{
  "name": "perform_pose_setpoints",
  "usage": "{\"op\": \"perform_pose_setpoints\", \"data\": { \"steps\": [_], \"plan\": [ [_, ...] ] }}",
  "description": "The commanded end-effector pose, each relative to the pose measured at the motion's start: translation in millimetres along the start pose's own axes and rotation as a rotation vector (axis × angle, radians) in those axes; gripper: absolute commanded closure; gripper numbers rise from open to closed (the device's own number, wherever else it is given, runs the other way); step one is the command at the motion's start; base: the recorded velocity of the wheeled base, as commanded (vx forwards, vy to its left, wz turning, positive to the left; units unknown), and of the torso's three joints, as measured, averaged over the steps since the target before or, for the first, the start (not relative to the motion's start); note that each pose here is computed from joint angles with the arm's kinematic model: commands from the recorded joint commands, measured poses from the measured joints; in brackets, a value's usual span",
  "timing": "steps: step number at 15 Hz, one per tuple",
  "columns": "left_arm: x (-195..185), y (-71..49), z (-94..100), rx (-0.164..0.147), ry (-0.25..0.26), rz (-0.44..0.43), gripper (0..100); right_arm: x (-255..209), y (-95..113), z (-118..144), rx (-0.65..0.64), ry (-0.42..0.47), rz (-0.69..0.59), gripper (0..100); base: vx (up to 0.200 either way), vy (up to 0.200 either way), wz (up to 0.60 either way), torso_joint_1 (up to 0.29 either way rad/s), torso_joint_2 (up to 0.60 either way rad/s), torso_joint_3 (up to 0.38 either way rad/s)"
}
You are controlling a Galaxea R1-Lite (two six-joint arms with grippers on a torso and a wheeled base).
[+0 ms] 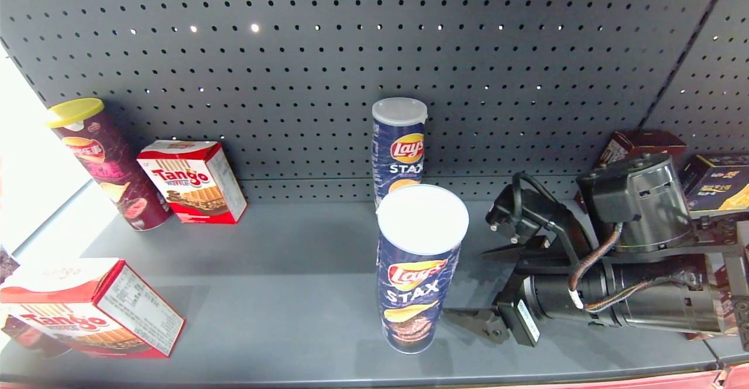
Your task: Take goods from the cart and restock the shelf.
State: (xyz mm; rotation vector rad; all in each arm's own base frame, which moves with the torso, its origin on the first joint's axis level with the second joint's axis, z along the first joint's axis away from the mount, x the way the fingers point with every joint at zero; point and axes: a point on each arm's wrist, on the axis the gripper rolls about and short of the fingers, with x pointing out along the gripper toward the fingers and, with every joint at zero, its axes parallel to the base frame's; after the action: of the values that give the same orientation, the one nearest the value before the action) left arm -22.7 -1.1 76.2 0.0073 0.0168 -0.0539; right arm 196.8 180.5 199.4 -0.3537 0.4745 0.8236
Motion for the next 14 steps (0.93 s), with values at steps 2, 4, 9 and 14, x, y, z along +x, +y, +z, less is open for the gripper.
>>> {"op": "perform_pose_setpoints", "data": {
  "steps": [2, 4, 9, 14],
  "plan": [
    [0.1, 0.0, 0.1, 0.000, 0.001, 0.000, 0, -1.1, 0.2, 0.0, -0.001, -0.002, 0.000, 0, 0.000, 0.000, 0.00, 0.000, 0.00, 0.000],
    [0.1, 0.0, 0.1, -0.002, 0.001, 0.000, 0, -3.4, 0.2, -1.6, 0.000, -0.002, -0.001, 0, 0.000, 0.000, 0.00, 0.000, 0.00, 0.000],
    [0.1, 0.0, 0.1, 0.000, 0.001, 0.000, 0, -3.8, -5.0, 0.0, 0.009, -0.008, -0.018, 0, 0.000, 0.000, 0.00, 0.000, 0.00, 0.000],
    [0.1, 0.0, 0.1, 0.000, 0.001, 0.000, 0, 1.4, -4.5, 1.9, 0.007, -0.010, -0.014, 0, 0.000, 0.000, 0.00, 0.000, 0.00, 0.000]
  ]
}}
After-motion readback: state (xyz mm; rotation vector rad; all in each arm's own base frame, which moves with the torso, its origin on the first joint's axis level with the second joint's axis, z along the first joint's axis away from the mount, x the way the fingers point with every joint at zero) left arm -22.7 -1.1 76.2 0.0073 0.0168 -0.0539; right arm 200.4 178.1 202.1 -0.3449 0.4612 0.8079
